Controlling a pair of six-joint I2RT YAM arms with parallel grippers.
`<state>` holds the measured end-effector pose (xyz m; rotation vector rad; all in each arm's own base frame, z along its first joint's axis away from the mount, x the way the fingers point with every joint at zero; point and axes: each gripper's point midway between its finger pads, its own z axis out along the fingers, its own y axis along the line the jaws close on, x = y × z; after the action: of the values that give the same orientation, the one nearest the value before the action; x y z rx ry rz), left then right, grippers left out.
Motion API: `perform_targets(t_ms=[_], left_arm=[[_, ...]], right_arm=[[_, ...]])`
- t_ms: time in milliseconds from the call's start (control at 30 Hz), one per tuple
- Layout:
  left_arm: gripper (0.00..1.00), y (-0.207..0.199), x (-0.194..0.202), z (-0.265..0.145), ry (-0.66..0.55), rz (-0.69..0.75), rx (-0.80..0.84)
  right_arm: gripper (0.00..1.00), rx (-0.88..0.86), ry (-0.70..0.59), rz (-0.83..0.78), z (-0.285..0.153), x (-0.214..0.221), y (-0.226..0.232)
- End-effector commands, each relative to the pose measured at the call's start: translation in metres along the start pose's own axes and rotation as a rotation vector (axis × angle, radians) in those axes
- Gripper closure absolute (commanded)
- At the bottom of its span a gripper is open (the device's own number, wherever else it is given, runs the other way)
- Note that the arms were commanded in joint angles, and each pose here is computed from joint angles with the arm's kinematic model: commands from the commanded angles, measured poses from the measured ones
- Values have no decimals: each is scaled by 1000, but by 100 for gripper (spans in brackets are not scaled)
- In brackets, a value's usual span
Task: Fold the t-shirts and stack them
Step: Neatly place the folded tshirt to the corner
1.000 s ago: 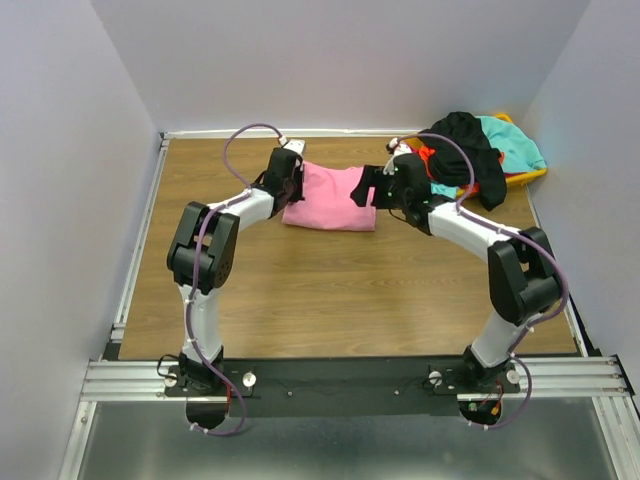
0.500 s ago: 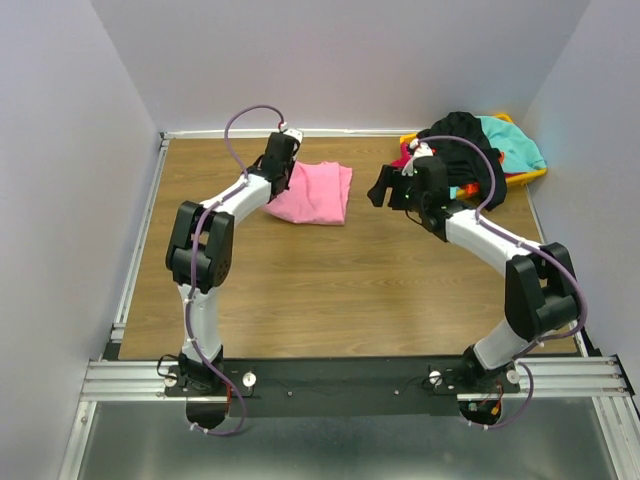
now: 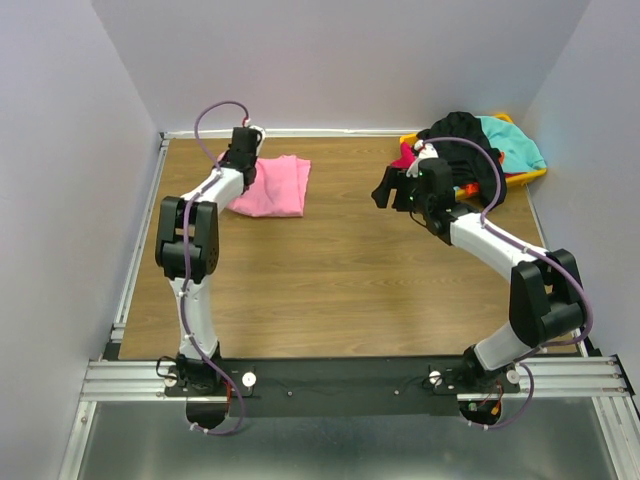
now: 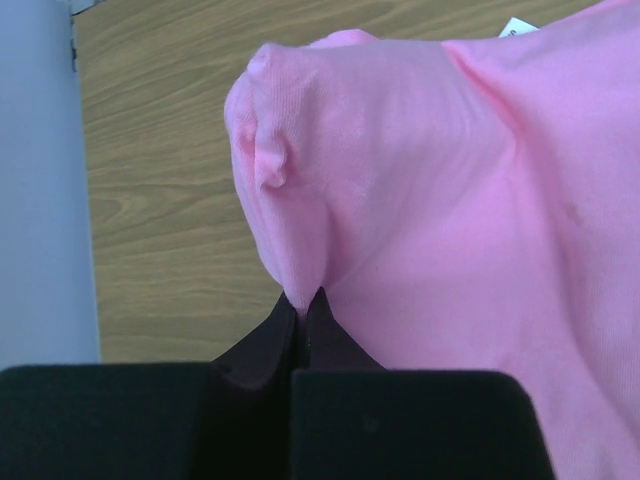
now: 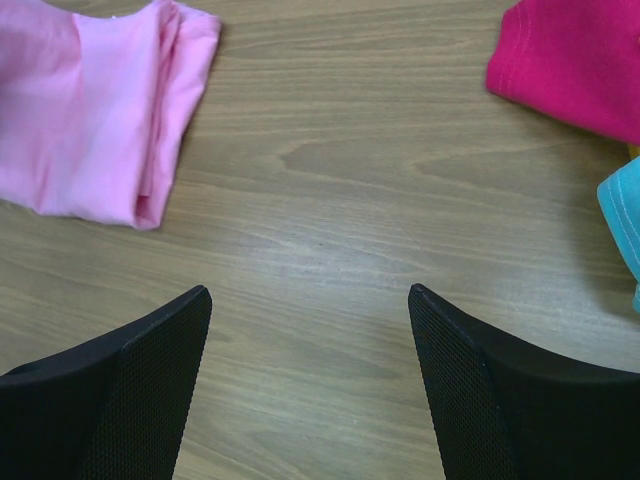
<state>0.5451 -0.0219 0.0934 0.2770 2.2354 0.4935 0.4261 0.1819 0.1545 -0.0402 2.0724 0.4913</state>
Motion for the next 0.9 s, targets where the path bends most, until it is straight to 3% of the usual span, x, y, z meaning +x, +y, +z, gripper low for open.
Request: perform_targets(t_ms=[0,300,867], left_arm=[[100,46,-3,14,6,-21,-104],[100,122,15,38,44,-145,-236],[100,190,45,67,94,-287,-353]], right_arm=[[14,29,-11,-14,-7,-1,-8],[14,10,-9,-15,-8,-1,-4],[14,1,-3,-12,-7,1,-4]])
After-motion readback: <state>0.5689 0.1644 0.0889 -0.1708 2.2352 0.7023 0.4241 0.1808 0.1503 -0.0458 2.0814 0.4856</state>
